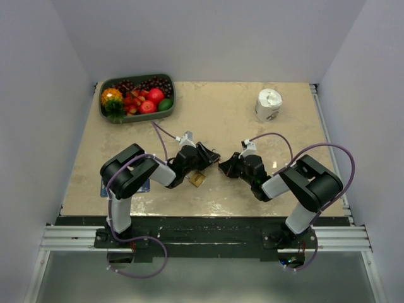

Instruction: Unlock with the key

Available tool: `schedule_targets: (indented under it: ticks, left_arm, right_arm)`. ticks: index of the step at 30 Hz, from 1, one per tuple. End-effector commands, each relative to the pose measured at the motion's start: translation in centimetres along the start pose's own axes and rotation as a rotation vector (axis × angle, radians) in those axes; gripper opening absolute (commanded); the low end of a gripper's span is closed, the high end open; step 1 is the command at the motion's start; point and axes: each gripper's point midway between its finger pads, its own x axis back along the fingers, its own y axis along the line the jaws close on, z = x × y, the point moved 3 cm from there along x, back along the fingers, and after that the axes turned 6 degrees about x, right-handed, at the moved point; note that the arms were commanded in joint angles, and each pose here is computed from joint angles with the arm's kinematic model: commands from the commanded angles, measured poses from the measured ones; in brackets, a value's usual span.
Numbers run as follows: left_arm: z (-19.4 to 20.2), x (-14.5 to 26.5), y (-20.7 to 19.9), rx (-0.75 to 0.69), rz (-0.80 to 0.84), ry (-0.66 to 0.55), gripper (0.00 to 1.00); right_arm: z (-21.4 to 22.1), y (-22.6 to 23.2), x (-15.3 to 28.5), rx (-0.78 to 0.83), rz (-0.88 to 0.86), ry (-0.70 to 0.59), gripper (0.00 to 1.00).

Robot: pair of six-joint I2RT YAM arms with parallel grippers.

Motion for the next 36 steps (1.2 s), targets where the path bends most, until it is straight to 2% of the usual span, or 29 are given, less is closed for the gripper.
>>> schedule_targets:
  ticks: [1,8,24,36]
  left_arm:
    - [3.8,1.1,2.7,-0.043,-0.069,0.141,0.0]
    - [4.1,0.9,2.5,-0.042,-0.057,0.16,0.0]
    - [5.4,1.1,1.5,-0.018,-0.016,0.195,0.0]
    - [5.9,3.0,0.9,-0.029,0.128,0.224,0.0]
  right_arm:
    - [-6.2,0.8,-0.6,0.042,0.017,-0.263,0.0]
    - [-6.3,1.4,-0.7,0.051,-0.032,-0.285,0.0]
    - [-6.0,0.8,-0.9,0.068,-0.032,-0.321,0.0]
    - [-5.4,1.0,-0.1,-0.085,-0.036,-0.241,0.0]
